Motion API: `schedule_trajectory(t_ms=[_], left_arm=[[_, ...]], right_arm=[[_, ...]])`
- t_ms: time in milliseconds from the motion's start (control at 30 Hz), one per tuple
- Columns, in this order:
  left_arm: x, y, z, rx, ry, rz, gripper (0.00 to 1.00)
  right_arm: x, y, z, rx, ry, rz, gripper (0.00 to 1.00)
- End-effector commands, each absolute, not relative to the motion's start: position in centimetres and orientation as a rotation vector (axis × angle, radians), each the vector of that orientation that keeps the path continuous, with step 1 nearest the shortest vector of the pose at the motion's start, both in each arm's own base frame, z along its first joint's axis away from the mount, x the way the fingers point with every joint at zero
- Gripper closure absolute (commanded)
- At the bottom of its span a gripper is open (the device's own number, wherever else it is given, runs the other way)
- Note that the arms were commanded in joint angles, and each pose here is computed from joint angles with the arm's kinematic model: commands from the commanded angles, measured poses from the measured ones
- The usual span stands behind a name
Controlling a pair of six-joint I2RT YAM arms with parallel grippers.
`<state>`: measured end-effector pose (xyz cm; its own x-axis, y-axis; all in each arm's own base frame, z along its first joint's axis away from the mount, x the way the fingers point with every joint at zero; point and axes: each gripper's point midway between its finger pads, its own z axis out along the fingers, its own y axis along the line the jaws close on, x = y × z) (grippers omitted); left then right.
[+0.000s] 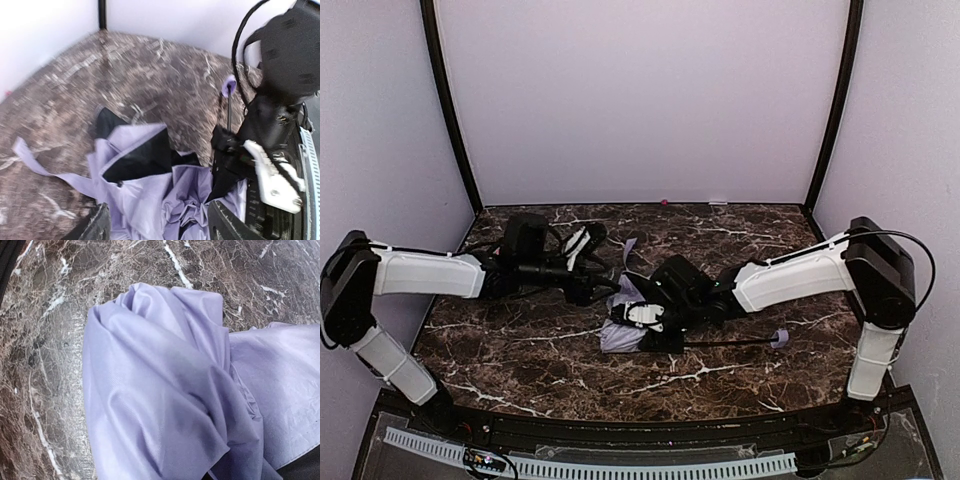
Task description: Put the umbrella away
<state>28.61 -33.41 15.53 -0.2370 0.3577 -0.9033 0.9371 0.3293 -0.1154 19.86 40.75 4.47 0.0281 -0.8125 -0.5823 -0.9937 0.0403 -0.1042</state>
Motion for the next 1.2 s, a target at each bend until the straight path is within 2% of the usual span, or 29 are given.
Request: schedule_trajectory(t_ms=[0,100,200,267,400,633,767,933,1167], left_arm=[[28.4,-30.8,20.1,1.015,1.611,-0.753,0.43],[24.0,-30.5,21.2,1.129,1.394,-0.647,0.53],[19.5,-31.6,19.5,1.339,1.272,-0.578,0.54],[17.3,-32.2,17.8,1.465,1.262,-0.589,0.51],[14.9,-32.7,13.2,1.693,1.236,-0.501,0.36],[14.9,-33.9,8.7,1.851,1.196,-0.403,0.23],[15.7,-34.2,6.3,1.881,1.277,-0.367,0.13],[17.7,-33.2,3.8,1.867,1.445,-0.229,0.1],[18.3,-32.1,1.6,1.883,1.546,-0.147,0.1]], right_arm=[[15.4,37.8,0.1,-1.847,2.209,0.823,0.77],[14.9,37.4,-0.5,-1.817,2.317,0.964,0.78],[14.7,37.8,0.0,-1.77,2.389,1.14,0.78],[14.5,37.7,-0.1,-1.752,2.438,1.186,0.78],[13.6,37.4,-0.4,-1.749,2.502,1.259,0.79],[12.2,37.4,0.0,-1.739,2.538,1.404,0.81],[12.4,37.9,0.0,-1.721,2.541,1.422,0.8],[12.5,38.4,0.3,-1.73,2.518,1.46,0.79],[12.6,38.4,0.7,-1.782,2.485,1.46,0.75]])
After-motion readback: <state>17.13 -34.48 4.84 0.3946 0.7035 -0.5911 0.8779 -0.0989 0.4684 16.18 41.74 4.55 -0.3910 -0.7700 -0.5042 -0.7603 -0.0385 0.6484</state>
